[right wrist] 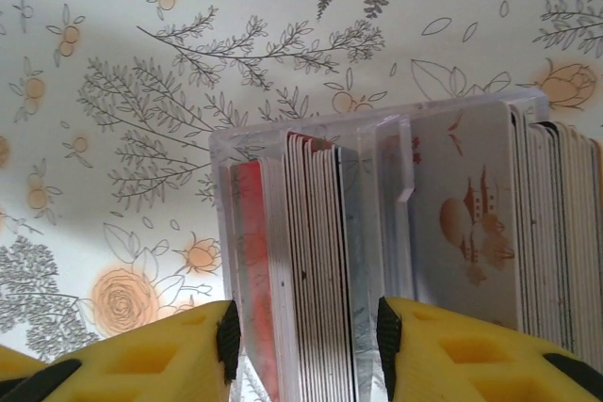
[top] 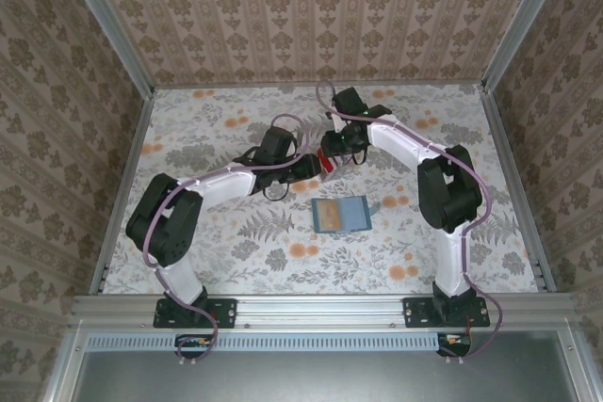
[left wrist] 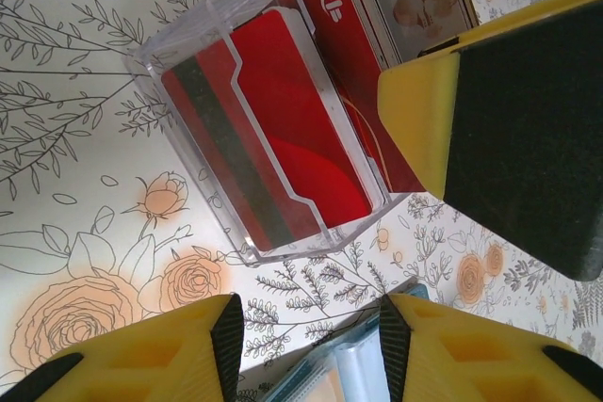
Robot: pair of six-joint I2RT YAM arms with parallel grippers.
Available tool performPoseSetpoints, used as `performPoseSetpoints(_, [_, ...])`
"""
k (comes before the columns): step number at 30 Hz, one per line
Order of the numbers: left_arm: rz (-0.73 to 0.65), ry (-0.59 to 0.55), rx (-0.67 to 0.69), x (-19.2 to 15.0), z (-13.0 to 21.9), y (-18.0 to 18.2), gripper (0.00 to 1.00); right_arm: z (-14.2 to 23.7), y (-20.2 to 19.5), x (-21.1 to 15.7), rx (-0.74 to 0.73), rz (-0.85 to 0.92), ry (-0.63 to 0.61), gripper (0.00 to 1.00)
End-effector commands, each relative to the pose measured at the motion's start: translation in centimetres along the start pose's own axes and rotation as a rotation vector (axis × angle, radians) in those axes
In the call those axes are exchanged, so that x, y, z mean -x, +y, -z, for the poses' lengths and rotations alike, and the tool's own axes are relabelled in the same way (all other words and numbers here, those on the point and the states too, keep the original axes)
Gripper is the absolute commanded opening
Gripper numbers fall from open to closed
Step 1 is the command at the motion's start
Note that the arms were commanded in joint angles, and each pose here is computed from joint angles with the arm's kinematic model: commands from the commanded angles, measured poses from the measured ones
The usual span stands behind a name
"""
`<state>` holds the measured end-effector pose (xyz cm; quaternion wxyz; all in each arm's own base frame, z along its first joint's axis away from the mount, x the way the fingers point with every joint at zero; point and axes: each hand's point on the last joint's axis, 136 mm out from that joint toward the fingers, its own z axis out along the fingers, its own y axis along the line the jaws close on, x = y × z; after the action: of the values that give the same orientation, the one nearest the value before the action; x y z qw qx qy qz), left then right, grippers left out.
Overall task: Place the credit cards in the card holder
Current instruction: Pick up the credit card from the storage box.
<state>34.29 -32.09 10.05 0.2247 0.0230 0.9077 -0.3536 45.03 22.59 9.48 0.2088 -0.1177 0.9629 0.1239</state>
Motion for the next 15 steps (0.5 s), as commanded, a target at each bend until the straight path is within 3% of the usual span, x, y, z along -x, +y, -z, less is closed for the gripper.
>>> performPoseSetpoints(1, [-0.022,0.002,0.006,-0.2,0.1,-0.3,0.44,-0.8,-0.7,-0.2,-0.056,0.020,0.026,0.45])
performPoseSetpoints(9, [-0.031,0.024,-0.002,-0.9,-0.4,-0.7,0.45,-2.5,1.8,-1.8,-0.011,0.042,0.058,0.45])
performPoseSetpoints(15, [-0.032,0.031,0.007,-1.2,-0.3,-0.4,0.45,-3.0,1.1,-2.3,-0.059,0.046,0.065,0.45])
